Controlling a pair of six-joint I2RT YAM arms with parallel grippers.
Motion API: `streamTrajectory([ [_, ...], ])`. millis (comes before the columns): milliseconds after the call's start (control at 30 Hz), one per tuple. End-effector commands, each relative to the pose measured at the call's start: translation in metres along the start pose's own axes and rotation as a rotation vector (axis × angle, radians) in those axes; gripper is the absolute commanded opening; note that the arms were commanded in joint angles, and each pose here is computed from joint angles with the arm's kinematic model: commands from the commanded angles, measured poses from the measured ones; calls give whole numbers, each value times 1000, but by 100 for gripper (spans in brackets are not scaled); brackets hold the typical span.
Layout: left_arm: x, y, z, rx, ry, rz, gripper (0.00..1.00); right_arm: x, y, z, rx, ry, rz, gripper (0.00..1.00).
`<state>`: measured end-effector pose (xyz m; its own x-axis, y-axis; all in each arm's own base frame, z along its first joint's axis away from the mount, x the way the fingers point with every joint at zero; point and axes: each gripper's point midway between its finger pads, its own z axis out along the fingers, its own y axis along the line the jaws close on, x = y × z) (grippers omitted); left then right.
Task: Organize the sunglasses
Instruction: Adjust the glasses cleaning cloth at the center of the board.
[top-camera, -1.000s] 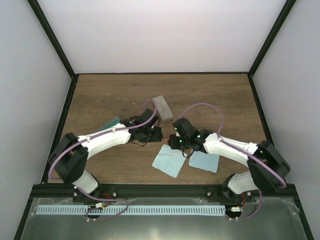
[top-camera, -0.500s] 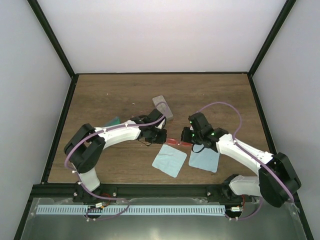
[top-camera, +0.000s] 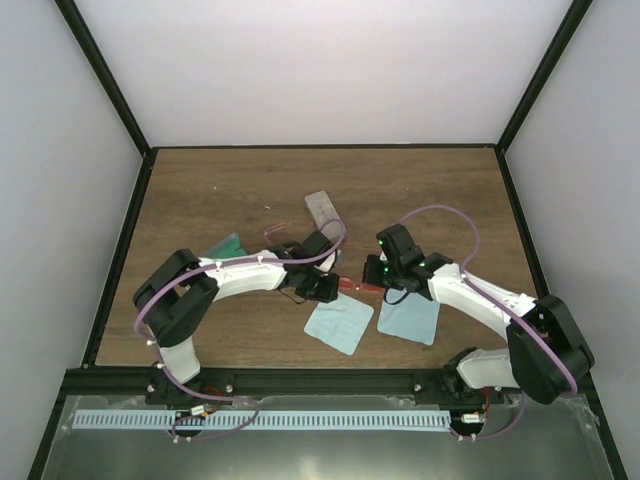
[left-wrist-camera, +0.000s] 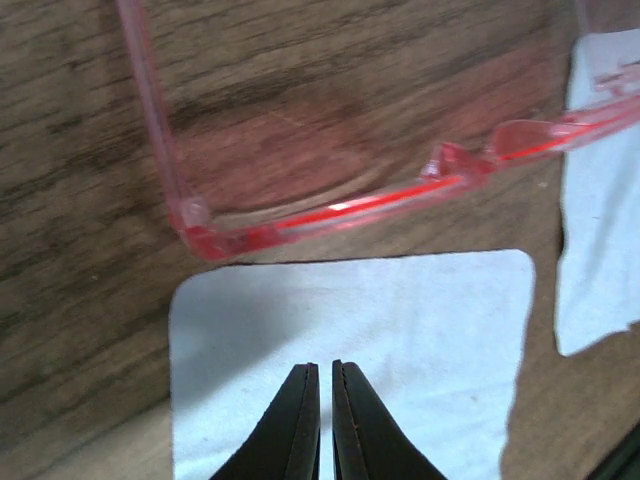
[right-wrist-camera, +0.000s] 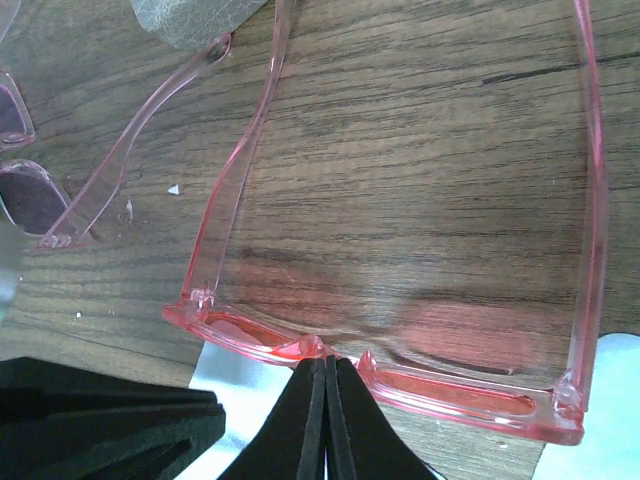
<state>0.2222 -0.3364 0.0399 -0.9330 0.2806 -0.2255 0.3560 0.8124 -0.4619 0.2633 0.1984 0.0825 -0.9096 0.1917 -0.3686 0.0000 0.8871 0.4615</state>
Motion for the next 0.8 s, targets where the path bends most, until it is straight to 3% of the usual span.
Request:
streamTrajectory([
  [0,1,20,16,-72,-4,-2,4,-6,4,-4,-10,-12,-22,1],
  [267,14,65,27,-207,10,-64,4,5,-1,-8,-19,6,-46,1],
  [767,28,93,-7,-320,-41,-175,4,8,24,9,-106,63,-81,2],
])
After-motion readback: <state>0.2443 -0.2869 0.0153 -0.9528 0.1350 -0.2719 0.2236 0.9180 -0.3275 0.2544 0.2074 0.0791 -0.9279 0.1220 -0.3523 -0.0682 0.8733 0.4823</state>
